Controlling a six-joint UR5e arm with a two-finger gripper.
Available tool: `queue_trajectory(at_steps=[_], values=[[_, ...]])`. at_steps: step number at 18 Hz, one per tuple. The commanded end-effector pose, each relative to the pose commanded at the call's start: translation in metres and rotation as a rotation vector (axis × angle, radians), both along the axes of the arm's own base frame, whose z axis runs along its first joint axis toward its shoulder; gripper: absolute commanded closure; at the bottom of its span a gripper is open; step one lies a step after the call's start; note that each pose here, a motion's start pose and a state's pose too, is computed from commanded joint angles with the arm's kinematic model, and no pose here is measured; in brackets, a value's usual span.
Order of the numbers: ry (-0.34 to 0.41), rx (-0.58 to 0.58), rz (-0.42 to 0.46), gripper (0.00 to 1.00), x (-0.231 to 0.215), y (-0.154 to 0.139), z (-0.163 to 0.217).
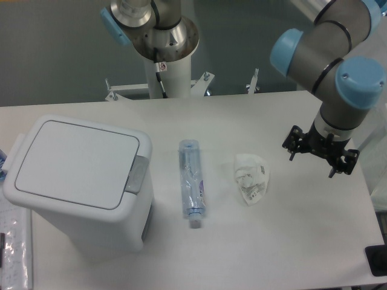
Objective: Open the trash can
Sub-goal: 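Move the gripper from its start pose toward the trash can, then swing the open gripper over the table to the trash can's lid button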
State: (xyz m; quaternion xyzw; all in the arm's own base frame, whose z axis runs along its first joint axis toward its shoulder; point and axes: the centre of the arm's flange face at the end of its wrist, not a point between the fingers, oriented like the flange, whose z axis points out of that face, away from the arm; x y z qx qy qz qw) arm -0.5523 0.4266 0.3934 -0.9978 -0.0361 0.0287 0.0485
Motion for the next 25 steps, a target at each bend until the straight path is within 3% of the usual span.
queue_trajectory(at_steps=[4,8,16,21,25], values=[[0.004,0.028,-0.004,0.00,0.028,0.024,0.016],[-0.021,0.154,0.036,0.00,0.058,0.039,0.053],[-0.127,0.331,0.042,0.00,0.111,0.085,0.082],[-0.161,0.361,0.024,0.00,0.134,0.098,0.090],[-0.181,0.361,0.076,0.00,0.137,0.101,0.090]])
